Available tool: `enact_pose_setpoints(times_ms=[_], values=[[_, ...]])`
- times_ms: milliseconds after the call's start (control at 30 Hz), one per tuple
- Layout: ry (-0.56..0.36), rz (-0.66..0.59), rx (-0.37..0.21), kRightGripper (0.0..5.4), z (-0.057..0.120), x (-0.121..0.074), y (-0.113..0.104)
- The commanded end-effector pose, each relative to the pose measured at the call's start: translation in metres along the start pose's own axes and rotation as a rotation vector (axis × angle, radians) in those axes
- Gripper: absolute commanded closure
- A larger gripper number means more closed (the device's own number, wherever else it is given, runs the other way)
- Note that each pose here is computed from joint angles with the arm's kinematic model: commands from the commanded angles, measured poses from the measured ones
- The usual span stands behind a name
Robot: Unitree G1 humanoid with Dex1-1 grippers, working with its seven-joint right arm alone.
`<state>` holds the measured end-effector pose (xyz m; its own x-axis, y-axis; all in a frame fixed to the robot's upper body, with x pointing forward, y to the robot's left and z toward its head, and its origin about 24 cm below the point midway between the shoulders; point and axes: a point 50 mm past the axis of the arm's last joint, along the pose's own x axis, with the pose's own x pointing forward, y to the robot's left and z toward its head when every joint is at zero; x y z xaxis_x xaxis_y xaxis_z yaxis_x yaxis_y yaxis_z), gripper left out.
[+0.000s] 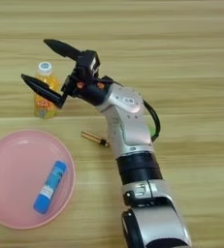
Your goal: Move the objects on the table
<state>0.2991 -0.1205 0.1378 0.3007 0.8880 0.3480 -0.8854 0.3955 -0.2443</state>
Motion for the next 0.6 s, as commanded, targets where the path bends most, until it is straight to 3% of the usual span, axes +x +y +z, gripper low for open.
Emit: enact_pose_setpoints(times_ms=[33, 433, 600], values=[[-0.027, 0.077, -0.092, 0.04, 0.028, 0.004, -0.004], [0.093, 0.179, -0.051, 0.04, 0.022, -0.020, 0.006], [0.180, 0.259, -0.007, 0.04, 0.012, -0.026, 0.017]])
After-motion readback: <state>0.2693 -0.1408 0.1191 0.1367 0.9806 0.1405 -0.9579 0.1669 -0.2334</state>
